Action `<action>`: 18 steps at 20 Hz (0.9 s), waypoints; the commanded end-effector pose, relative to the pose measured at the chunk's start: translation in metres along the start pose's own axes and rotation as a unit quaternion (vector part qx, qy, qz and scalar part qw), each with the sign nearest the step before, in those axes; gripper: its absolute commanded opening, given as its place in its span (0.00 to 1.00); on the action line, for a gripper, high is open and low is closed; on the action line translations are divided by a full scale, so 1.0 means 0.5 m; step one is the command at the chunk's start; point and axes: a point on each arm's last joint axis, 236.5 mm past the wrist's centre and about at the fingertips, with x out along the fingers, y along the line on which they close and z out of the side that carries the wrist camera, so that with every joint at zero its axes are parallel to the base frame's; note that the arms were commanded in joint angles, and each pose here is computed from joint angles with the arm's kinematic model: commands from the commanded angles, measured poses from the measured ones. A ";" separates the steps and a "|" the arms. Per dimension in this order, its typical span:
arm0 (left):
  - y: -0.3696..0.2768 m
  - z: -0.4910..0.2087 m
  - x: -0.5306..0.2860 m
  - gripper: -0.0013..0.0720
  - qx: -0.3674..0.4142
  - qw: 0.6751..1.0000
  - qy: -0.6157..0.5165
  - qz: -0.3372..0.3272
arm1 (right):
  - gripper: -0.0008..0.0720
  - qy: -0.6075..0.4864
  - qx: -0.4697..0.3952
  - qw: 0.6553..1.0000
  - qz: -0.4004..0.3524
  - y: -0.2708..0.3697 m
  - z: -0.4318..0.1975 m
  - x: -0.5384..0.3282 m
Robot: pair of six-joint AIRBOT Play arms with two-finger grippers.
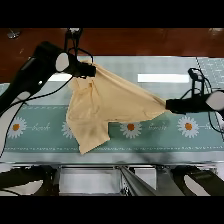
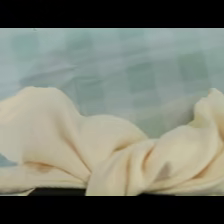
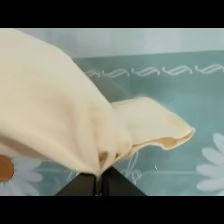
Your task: Fold the shirts.
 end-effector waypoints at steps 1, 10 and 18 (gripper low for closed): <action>0.000 0.037 0.074 0.06 -0.056 0.998 -0.006 -0.028 | 0.05 0.024 0.056 0.998 0.004 -0.016 0.079 0.139; 0.102 -0.013 0.022 0.97 -0.038 0.993 0.101 -0.043 | 0.86 0.067 0.134 0.981 0.125 -0.074 0.254 0.082; 0.308 -0.302 -0.078 0.97 -0.248 0.946 0.200 -0.050 | 0.86 0.013 0.228 0.972 0.062 -0.284 0.074 -0.008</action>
